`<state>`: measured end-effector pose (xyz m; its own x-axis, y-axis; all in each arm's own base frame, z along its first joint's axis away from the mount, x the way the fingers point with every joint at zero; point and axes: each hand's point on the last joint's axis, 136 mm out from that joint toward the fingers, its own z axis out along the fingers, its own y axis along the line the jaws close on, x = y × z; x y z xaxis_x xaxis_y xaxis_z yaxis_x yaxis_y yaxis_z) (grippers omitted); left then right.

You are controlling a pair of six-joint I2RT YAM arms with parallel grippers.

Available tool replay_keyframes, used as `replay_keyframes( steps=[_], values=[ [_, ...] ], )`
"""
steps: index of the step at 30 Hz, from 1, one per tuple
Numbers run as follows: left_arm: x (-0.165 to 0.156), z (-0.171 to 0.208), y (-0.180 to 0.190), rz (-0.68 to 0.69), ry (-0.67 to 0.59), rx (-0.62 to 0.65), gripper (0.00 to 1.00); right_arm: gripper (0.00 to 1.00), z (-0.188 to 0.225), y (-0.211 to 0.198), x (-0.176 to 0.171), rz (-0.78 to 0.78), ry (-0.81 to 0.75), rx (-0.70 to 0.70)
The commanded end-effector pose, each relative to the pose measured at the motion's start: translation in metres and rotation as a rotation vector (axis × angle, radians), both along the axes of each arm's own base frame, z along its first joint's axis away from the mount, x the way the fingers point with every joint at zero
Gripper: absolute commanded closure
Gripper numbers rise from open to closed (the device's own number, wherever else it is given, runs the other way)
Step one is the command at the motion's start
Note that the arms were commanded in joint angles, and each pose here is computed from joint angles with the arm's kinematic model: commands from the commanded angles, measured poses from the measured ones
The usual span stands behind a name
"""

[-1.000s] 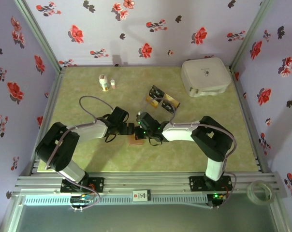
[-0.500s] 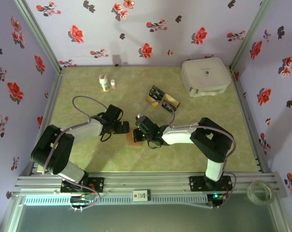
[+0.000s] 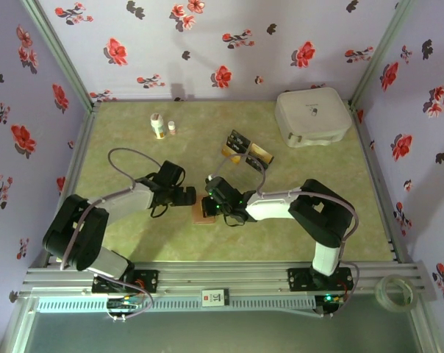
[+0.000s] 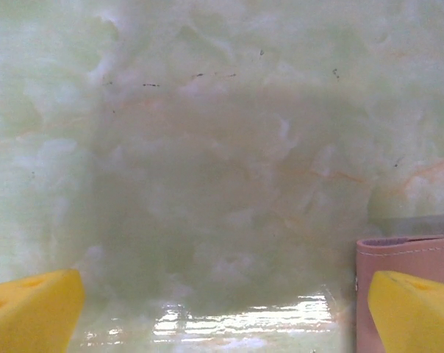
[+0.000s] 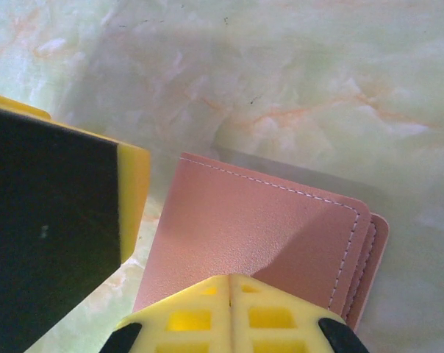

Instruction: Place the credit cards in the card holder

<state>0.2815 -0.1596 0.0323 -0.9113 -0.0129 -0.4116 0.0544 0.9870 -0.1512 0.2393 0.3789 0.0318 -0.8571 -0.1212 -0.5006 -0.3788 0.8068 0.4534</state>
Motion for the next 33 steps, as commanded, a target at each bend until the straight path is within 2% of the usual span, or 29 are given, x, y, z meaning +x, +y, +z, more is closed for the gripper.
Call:
replay_keyframes(
  steps=[1,16,33],
  values=[
    [-0.006,0.004,0.001,-0.006,-0.001,-0.019,0.0,1.0,-0.064,-0.04,-0.046,0.047,0.196,-0.219],
    [-0.021,-0.011,-0.011,-0.052,0.013,-0.04,0.0,1.0,-0.055,-0.032,-0.043,0.053,0.196,-0.181],
    [-0.033,-0.04,-0.007,-0.04,0.058,-0.01,0.0,1.0,-0.003,-0.017,-0.019,0.04,0.176,0.012]
  ],
)
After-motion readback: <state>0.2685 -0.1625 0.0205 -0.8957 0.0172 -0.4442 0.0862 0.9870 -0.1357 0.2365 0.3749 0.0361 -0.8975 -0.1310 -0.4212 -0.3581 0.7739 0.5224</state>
